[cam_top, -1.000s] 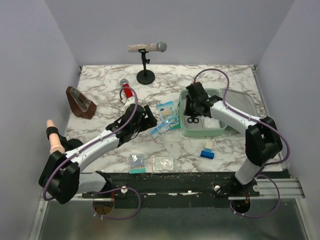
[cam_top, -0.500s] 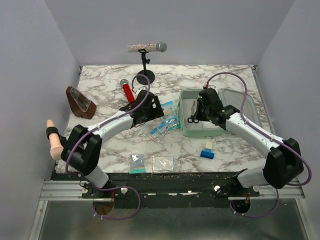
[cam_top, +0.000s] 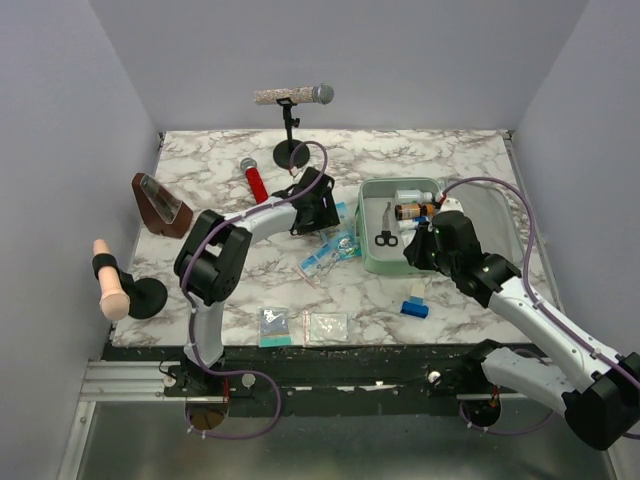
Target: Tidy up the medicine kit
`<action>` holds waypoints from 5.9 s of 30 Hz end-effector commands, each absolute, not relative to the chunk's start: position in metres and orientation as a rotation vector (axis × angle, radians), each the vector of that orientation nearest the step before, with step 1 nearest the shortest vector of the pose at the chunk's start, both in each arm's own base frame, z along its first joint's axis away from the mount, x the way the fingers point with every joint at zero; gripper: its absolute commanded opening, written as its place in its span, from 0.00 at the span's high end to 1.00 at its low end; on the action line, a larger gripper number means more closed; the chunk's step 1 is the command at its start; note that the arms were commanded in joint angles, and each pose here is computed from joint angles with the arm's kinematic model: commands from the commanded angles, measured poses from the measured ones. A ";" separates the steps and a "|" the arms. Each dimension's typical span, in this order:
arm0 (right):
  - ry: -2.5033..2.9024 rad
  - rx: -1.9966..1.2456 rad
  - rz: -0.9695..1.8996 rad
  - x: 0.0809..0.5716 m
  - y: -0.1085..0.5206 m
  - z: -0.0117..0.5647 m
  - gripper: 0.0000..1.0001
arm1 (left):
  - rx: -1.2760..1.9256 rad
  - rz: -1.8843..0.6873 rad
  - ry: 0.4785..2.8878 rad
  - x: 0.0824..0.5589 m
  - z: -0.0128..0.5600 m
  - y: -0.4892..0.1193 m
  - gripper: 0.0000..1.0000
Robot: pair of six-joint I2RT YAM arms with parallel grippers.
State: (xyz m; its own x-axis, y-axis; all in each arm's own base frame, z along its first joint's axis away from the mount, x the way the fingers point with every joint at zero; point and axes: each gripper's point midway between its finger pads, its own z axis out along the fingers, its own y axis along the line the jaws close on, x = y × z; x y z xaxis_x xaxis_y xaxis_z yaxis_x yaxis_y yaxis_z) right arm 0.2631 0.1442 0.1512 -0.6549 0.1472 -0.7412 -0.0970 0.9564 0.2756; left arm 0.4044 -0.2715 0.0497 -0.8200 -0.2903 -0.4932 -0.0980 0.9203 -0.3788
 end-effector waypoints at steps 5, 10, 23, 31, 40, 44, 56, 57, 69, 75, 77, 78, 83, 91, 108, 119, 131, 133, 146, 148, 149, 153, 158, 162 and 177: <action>2.267 0.001 0.372 0.257 0.143 0.146 0.69 | -0.304 -0.257 2.656 0.394 0.007 -0.253 0.23; 2.269 -0.002 0.379 0.257 0.144 0.144 0.69 | -0.272 -0.156 2.693 0.385 -0.011 -0.244 0.40; 2.258 0.008 0.383 0.255 0.142 0.145 0.69 | -0.183 -0.048 2.668 0.383 -0.003 -0.230 1.00; 2.223 0.016 0.388 0.257 0.141 0.159 0.69 | -0.193 -0.206 2.455 0.396 0.094 -0.233 1.00; 2.167 0.029 0.381 0.257 0.135 0.181 0.69 | -0.215 -0.443 2.288 0.392 0.175 -0.260 1.00; 2.144 0.043 0.366 0.253 0.128 0.189 0.69 | -0.176 -0.603 2.225 0.384 0.208 -0.297 1.00; 2.107 0.069 0.318 0.241 0.110 0.197 0.69 | -0.037 -0.678 2.239 0.397 0.203 -0.402 1.00; 2.106 0.067 0.321 0.240 0.110 0.197 0.69 | -0.043 -0.668 2.245 0.400 0.198 -0.404 1.00; 2.090 0.064 0.316 0.238 0.107 0.200 0.69 | -0.167 -0.513 2.313 0.428 0.138 -0.407 1.00; 2.083 0.069 0.317 0.236 0.105 0.198 0.69 | -0.294 -0.450 2.338 0.436 0.117 -0.399 1.00; 2.082 0.074 0.312 0.235 0.103 0.198 0.68 | -0.354 -0.436 2.348 0.438 0.109 -0.393 1.00; 2.083 0.075 0.310 0.235 0.102 0.197 0.68 | -0.381 -0.433 2.354 0.438 0.105 -0.390 1.00; 2.078 0.079 0.305 0.235 0.101 0.197 0.68 | -0.426 -0.447 2.371 0.437 0.098 -0.385 0.98; 2.077 0.084 0.304 0.236 0.102 0.198 0.68 | -0.375 -0.524 2.340 0.434 0.128 -0.389 0.57; 2.114 0.020 0.370 0.235 0.117 0.187 0.68 | -0.241 -0.368 2.177 0.363 0.228 -0.277 0.42; 2.148 -0.051 0.428 0.232 0.131 0.174 0.68 | -0.303 -0.122 2.306 0.262 0.126 -0.154 0.01; 2.198 -0.045 0.468 0.224 0.136 0.154 0.68 | -0.304 -0.023 2.535 0.239 0.052 -0.144 0.02; 2.200 -0.050 0.476 0.222 0.136 0.153 0.68 | -0.322 -0.065 2.550 0.232 0.052 -0.147 0.05; 2.248 -0.056 0.499 0.218 0.141 0.136 0.67 | -0.322 -0.194 2.616 0.148 0.054 -0.145 0.06; 2.249 -0.051 0.507 0.218 0.142 0.136 0.68 | -0.312 -0.146 2.623 0.141 0.046 -0.141 0.08; 2.251 -0.046 0.512 0.218 0.142 0.136 0.68 | -0.314 -0.136 2.626 0.139 0.042 -0.140 0.08; 2.248 -0.048 0.523 0.217 0.144 0.137 0.68 | -0.301 -0.067 2.633 0.142 0.029 -0.137 0.09; 2.249 -0.045 0.521 0.216 0.143 0.138 0.68 | -0.237 0.045 2.631 0.147 0.017 -0.132 0.11; 2.253 -0.038 0.508 0.214 0.140 0.135 0.68 | -0.200 0.105 2.643 0.148 0.012 -0.132 0.17; 2.221 -0.039 0.528 0.216 0.142 0.150 0.67 | -0.227 -0.164 2.526 0.166 0.059 -0.161 0.90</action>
State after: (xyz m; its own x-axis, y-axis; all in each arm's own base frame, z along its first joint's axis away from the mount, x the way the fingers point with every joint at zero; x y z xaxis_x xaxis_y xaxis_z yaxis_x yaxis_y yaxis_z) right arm 0.2170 0.1390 0.1379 -0.6654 0.1338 -0.7344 -0.1883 0.9219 0.3386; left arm 0.1555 -0.1497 0.0333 -0.8448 -0.1730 -0.5064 -0.1425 0.9849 -0.0987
